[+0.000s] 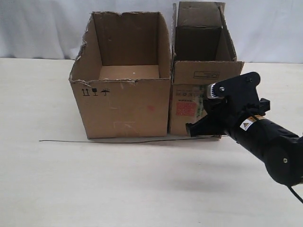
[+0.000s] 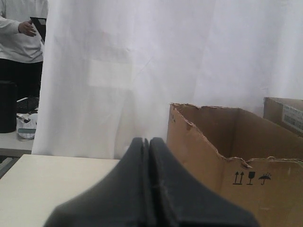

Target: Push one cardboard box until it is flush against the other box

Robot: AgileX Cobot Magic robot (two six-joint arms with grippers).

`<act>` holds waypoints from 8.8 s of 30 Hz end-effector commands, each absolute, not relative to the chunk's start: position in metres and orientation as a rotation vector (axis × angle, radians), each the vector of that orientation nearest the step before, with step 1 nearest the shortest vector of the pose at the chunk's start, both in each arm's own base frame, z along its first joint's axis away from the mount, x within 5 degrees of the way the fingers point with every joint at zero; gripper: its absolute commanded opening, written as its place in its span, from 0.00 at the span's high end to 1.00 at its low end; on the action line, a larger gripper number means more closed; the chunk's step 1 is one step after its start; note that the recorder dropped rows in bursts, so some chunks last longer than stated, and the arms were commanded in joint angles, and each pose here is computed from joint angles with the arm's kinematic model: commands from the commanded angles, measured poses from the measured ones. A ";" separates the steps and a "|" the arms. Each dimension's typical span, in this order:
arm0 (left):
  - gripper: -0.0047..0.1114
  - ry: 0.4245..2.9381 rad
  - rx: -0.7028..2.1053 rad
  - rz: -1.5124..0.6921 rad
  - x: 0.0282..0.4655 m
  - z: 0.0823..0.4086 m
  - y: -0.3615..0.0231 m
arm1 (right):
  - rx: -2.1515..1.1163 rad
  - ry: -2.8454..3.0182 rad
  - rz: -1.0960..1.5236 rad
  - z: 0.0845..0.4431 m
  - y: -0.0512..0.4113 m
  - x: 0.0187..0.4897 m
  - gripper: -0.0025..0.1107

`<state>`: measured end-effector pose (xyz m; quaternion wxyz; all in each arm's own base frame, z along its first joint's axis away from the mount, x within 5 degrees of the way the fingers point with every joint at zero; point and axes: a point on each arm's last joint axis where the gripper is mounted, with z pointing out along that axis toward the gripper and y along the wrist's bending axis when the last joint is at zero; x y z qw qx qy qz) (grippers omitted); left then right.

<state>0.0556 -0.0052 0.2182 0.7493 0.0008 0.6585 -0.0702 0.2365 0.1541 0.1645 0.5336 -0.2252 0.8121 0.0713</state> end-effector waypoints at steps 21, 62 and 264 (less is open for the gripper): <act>0.96 1.430 0.004 -0.165 0.055 0.218 -0.006 | -0.438 2.296 0.477 0.234 0.105 0.167 0.93; 0.96 1.430 0.006 -0.164 0.055 0.218 -0.006 | 0.391 2.330 1.352 0.152 -0.002 0.491 0.93; 0.96 1.430 0.004 -0.165 0.055 0.218 -0.006 | 0.415 2.310 1.431 0.105 0.038 0.460 0.93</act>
